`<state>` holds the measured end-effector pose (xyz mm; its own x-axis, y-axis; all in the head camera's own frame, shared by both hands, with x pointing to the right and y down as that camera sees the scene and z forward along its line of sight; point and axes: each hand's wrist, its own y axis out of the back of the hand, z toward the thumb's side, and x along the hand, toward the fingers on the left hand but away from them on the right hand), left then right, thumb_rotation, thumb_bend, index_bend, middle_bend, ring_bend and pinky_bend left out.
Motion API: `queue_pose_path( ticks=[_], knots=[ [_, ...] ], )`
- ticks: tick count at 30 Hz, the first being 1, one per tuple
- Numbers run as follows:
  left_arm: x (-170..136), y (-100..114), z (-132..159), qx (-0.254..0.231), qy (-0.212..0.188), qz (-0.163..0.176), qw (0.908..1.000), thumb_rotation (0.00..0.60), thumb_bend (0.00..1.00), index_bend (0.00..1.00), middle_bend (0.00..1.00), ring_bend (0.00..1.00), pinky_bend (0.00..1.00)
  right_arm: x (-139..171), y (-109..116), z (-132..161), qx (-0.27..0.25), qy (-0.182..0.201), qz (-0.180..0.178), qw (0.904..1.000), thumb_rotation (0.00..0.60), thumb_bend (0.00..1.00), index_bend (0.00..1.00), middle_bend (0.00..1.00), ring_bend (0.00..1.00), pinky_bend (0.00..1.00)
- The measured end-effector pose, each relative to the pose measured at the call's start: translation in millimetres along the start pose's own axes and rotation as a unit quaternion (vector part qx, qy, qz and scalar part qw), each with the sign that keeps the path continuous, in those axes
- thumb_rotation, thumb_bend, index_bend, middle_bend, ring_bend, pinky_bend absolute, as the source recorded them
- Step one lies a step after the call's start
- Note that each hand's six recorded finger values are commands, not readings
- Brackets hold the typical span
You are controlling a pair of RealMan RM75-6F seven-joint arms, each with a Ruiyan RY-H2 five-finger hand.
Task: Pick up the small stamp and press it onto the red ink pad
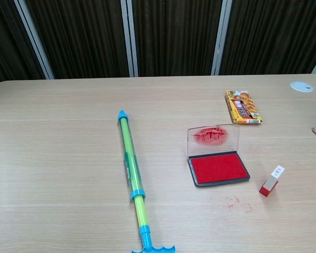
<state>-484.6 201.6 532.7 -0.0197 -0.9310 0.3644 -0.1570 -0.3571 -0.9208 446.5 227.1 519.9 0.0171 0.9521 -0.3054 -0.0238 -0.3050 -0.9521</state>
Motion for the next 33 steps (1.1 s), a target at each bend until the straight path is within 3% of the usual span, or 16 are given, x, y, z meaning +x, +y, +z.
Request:
queue_pose_path(
  ticks=[7, 8, 12, 13, 16, 19, 24, 27, 33],
  knots=[
    [1, -2, -1, 0.001, 0.001, -0.004, 1.0, 0.6, 0.0, 0.0, 0.0, 0.0, 0.0, -1, -4, 2, 0.0, 0.004, 0.007, 1.0, 0.6, 0.0, 0.0, 0.0, 0.0, 0.0],
    [2, -3, -1, 0.002, 0.002, -0.005, 1.0, 0.6, 0.0, 0.0, 0.0, 0.0, 0.0, -2, -6, 3, -0.001, 0.007, 0.011, 0.9999, 0.6, 0.0, 0.0, 0.0, 0.02, 0.04],
    [4, -5, 0, 0.007, 0.003, -0.008, 0.9999, 0.6, 0.0, 0.0, 0.0, 0.0, 0.0, -15, -13, 13, -0.007, 0.039, 0.018, 0.9991, 0.6, 0.0, 0.0, 0.0, 0.5, 0.64],
    [5, -5, 0, 0.008, 0.003, -0.008, 0.9999, 0.6, 0.0, 0.0, 0.0, 0.0, 0.0, -18, -16, 16, -0.008, 0.049, 0.021, 0.9986, 0.6, 0.0, 0.0, 0.0, 0.58, 0.71],
    [6, -7, 2, 0.013, 0.003, -0.008, 0.9999, 0.6, 0.0, 0.0, 0.0, 0.0, 0.0, -31, -24, 28, -0.003, 0.096, 0.03, 0.995, 0.6, 0.0, 0.02, 0.01, 0.7, 0.84],
    [8, -10, 3, 0.021, 0.007, -0.01, 0.9997, 0.6, 0.0, 0.0, 0.0, 0.0, 0.0, -42, -32, 48, -0.019, 0.152, 0.044, 0.9873, 0.6, 0.0, 0.14, 0.11, 0.75, 0.9],
    [11, -16, 4, 0.032, 0.014, -0.016, 0.9993, 0.6, 0.0, 0.0, 0.0, 0.0, 0.0, -59, -55, 82, -0.016, 0.252, 0.065, 0.9653, 0.6, 0.0, 0.27, 0.28, 0.8, 0.96],
    [12, -20, 4, 0.037, 0.019, -0.02, 0.9989, 0.6, 0.0, 0.0, 0.0, 0.0, 0.0, -64, -75, 101, -0.004, 0.294, 0.08, 0.9525, 0.6, 0.03, 0.29, 0.31, 0.8, 0.96],
    [14, -25, 0, 0.043, 0.029, -0.027, 0.9983, 0.6, 0.0, 0.0, 0.0, 0.0, 0.0, -69, -104, 117, 0.05, 0.339, 0.093, 0.9349, 0.6, 0.09, 0.31, 0.33, 0.8, 0.96]
  ],
)
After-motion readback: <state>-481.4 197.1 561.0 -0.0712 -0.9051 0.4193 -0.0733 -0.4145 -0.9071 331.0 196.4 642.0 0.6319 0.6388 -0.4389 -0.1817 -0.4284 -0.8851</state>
